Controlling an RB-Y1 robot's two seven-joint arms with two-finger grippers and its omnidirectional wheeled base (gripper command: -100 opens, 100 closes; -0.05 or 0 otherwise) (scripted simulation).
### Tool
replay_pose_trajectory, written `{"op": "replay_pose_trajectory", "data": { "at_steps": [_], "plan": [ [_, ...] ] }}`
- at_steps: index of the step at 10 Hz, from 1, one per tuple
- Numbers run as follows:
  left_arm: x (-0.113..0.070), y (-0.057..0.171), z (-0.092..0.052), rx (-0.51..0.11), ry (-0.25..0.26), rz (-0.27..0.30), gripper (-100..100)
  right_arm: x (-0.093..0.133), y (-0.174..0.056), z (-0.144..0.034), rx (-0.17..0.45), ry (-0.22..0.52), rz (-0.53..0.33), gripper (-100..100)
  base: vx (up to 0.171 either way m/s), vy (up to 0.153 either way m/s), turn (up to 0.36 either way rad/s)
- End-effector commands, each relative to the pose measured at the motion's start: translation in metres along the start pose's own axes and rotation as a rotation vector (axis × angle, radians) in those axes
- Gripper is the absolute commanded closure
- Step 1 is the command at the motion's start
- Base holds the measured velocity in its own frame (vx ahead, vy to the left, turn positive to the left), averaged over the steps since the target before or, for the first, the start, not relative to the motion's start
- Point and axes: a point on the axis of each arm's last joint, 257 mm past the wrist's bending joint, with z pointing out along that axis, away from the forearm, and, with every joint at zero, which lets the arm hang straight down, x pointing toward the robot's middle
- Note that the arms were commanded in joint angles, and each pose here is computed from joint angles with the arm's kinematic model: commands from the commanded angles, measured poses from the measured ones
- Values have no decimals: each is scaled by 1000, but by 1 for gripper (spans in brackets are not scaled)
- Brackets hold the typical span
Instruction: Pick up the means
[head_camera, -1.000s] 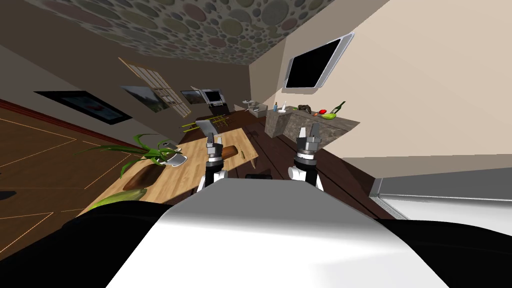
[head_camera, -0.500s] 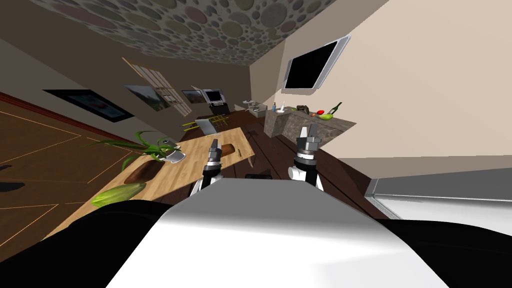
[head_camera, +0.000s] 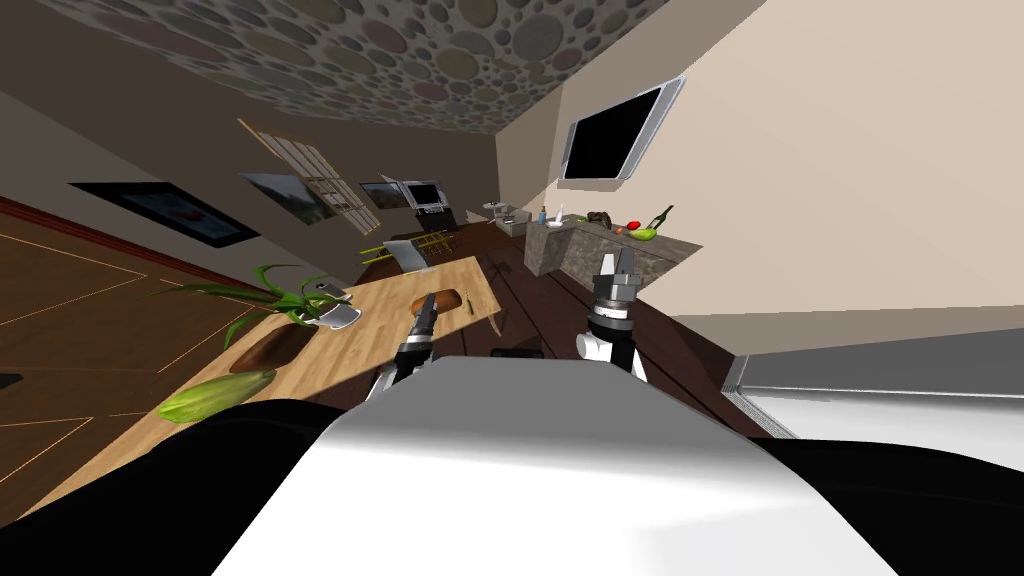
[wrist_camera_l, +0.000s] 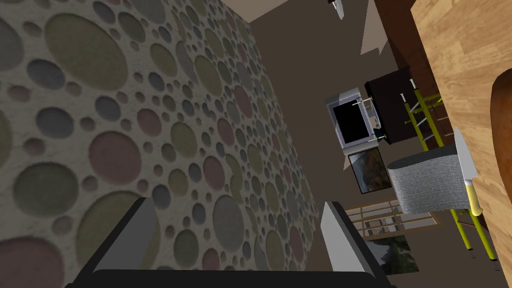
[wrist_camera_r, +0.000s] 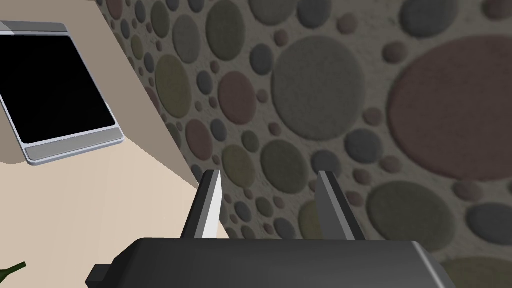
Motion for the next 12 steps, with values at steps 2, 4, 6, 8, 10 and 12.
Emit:
{"op": "replay_pose_trajectory", "data": {
  "at_steps": [2,4,6,8,10,12],
  "plan": [
    [-2,49,-31,-148,38,72,-100,0,0,0,0,0,0,0,55,-124,-74],
    [-7,89,-60,-270,68,126,-100,0,0,0,0,0,0,0,105,-141,-99],
    [-14,129,-95,-398,99,176,-100,0,0,0,0,0,0,0,114,-104,-143],
    [-17,147,-114,-463,114,199,-100,0,0,0,0,0,0,0,134,-79,-99],
    [-25,182,-155,-590,146,242,-100,0,0,0,0,0,0,0,85,-59,-154],
    [-29,197,-176,-652,162,263,-100,0,0,0,0,0,0,0,94,-39,-83]
  ]
}}
